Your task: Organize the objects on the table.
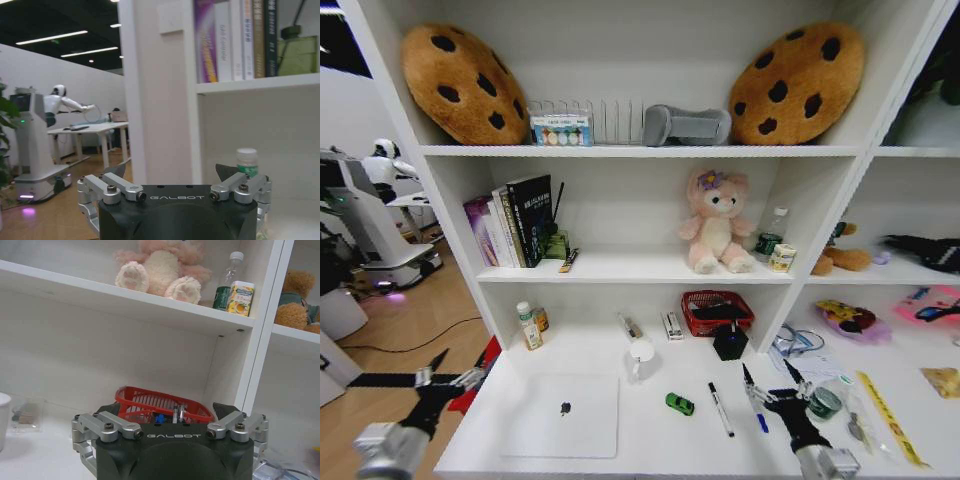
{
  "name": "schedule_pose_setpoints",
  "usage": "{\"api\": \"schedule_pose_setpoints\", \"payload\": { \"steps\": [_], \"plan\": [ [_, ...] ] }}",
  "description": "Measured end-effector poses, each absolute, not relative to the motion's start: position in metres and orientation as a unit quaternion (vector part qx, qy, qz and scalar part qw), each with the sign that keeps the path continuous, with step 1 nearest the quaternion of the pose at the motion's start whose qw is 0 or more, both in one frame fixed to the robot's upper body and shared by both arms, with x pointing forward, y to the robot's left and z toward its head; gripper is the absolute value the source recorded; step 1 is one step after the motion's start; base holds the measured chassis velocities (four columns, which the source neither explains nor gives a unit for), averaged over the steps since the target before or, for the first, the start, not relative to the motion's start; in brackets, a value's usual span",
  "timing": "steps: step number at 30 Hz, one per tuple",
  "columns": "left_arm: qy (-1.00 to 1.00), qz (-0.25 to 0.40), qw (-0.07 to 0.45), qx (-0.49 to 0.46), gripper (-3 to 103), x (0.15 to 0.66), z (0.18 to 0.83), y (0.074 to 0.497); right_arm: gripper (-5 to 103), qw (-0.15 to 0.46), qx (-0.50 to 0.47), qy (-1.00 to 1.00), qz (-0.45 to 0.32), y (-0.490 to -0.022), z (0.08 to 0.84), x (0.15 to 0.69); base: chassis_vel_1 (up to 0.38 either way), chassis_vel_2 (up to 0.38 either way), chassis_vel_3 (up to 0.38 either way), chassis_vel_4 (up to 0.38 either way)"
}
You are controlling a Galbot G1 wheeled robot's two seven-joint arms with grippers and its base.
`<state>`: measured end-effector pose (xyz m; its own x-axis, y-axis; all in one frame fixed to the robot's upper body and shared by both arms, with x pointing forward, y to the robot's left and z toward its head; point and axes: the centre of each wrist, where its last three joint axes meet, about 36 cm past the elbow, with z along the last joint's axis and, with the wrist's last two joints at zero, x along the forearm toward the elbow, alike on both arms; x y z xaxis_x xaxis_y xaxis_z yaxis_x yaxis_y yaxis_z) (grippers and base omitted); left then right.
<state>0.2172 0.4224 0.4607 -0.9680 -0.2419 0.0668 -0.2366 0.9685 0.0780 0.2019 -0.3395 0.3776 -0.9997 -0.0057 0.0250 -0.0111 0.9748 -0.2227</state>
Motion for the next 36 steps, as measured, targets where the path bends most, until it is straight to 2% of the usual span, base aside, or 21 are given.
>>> {"api": "schedule_pose_setpoints", "payload": {
  "steps": [2,6,13,19,25,36],
  "plan": [
    [-0.986,-0.01,0.021,0.165,100,0.207,0.467,0.434,100,0.006,0.024,-0.994,0.106,-0.338,0.373,0.191,0.0,0.0,0.0,0.0],
    [-0.981,0.012,0.013,0.195,100,0.197,0.466,0.436,100,0.001,0.06,-0.994,0.088,-0.335,0.357,0.168,0.0,0.0,0.0,0.0],
    [-0.976,0.021,0.009,0.217,100,0.188,0.463,0.441,100,0.008,0.122,-0.99,0.067,-0.332,0.33,0.148,0.0,0.0,0.0,0.0],
    [-0.972,0.026,0.0,0.236,100,0.186,0.465,0.441,100,0.023,0.182,-0.982,0.054,-0.341,0.314,0.161,0.0,0.0,0.0,0.0],
    [-0.975,0.027,0.003,0.222,100,0.194,0.466,0.424,100,0.034,0.231,-0.971,0.057,-0.354,0.307,0.181,0.0,0.0,0.0,0.0],
    [-0.973,0.026,0.0,0.229,100,0.193,0.473,0.418,100,0.072,0.293,-0.953,0.026,-0.344,0.299,0.2,0.0,0.0,0.0,0.0]
  ]
}}
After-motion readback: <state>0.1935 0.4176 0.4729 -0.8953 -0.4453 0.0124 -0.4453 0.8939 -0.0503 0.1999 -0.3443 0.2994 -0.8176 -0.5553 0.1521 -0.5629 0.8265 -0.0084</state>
